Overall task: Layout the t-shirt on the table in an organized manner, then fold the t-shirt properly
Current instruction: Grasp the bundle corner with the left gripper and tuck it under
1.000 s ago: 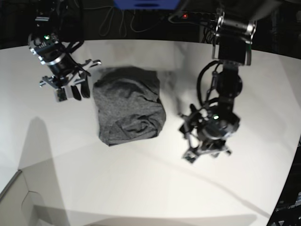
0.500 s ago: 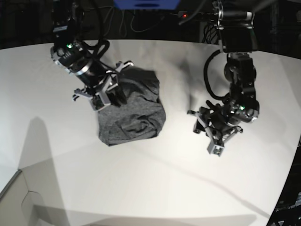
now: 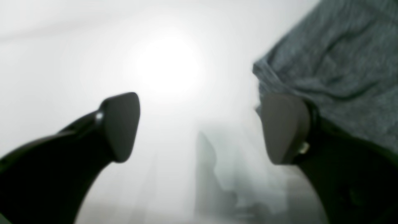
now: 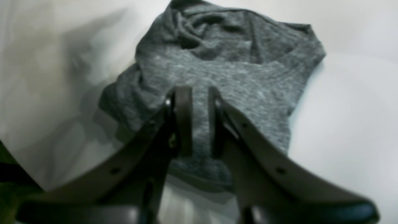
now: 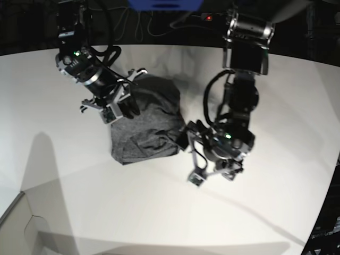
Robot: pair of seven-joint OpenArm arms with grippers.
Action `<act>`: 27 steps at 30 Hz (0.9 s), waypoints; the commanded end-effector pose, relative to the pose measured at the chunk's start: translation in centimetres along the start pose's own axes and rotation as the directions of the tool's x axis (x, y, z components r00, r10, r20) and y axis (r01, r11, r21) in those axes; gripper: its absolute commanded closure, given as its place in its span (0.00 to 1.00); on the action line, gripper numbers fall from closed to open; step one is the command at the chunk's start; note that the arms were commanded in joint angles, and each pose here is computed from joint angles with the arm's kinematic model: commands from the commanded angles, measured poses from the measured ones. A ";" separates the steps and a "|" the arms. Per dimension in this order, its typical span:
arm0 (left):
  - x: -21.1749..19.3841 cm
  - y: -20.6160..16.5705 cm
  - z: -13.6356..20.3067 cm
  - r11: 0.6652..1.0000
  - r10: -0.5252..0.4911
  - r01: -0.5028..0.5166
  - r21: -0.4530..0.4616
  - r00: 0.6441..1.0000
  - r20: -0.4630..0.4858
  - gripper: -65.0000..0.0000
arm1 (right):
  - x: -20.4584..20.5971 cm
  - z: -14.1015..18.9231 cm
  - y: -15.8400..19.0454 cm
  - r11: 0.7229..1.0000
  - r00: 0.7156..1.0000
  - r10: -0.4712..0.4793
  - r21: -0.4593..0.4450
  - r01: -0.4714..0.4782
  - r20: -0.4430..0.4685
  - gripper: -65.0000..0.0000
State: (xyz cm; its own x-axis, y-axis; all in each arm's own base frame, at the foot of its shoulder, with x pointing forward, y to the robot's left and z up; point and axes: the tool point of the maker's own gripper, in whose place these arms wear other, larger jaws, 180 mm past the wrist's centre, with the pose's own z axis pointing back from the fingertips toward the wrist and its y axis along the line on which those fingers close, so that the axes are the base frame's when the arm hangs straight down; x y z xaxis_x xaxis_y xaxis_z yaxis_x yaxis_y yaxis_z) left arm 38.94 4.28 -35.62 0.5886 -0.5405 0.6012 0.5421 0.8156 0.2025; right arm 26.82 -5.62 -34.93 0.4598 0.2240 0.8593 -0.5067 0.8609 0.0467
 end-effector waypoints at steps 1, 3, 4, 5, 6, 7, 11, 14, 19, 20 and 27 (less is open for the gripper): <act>2.7 0.1 0.5 1.000 -0.005 0.004 0.008 0.997 0.073 0.05 | 1.2 0.2 -0.1 1.000 0.999 0.010 0.002 -0.010 0.044 0.88; 2.8 -1.3 -0.1 1.000 0.002 -0.001 -0.017 0.998 0.061 0.05 | 1.2 0.2 0.0 1.000 0.999 0.010 0.003 -0.010 0.044 0.88; 2.7 -1.8 -0.3 0.999 0.010 -0.008 -0.032 0.998 0.055 0.05 | 1.3 0.1 0.0 1.000 0.999 0.011 0.003 -0.011 0.046 0.88; 2.6 -2.1 -0.6 0.999 0.018 -0.015 -0.045 0.999 0.049 0.05 | 1.3 0.1 0.0 1.000 0.999 0.011 0.003 -0.011 0.046 0.88; 2.5 -2.4 -0.8 0.998 0.022 -0.020 -0.054 0.999 0.043 0.05 | 1.3 0.1 0.0 1.000 0.999 0.011 0.003 -0.011 0.046 0.88; 2.3 -2.9 -1.1 0.998 0.025 -0.023 -0.065 0.999 0.036 0.05 | 1.3 0.1 0.0 1.000 0.999 0.011 0.003 -0.011 0.046 0.88; 2.5 -3.9 -1.9 0.995 0.041 -0.035 -0.096 0.997 0.064 0.05 | 1.3 0.1 0.0 1.000 0.999 0.011 0.003 -0.011 0.046 0.88; 1.8 -4.0 -2.5 0.993 0.061 -0.055 -0.106 0.997 0.051 0.05 | 1.3 0.1 0.0 1.000 0.999 0.011 0.003 -0.011 0.046 0.88; 0.7 -3.2 -3.0 0.988 0.111 -0.106 -0.109 0.993 0.042 0.23 | 1.2 0.2 0.0 1.000 0.999 0.009 0.004 -0.009 0.043 0.88; 0.8 -3.2 -3.1 0.988 0.116 -0.110 -0.110 0.992 0.050 0.31 | 1.2 0.2 0.0 1.000 0.999 0.009 0.004 -0.009 0.043 0.88; 1.3 -5.6 -3.7 0.951 0.218 -0.197 -0.240 0.974 0.066 0.60 | 1.1 0.2 0.0 1.000 0.999 0.008 0.004 -0.008 0.040 0.88</act>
State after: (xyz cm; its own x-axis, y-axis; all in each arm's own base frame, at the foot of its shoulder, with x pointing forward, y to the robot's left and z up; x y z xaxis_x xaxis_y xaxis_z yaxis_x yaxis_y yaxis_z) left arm 37.34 -1.10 -40.79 0.6895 -0.3535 0.6322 0.5373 0.8349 -0.1191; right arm 26.65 -5.61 -35.10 0.4655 0.2270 0.8555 -0.5080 0.8600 0.0482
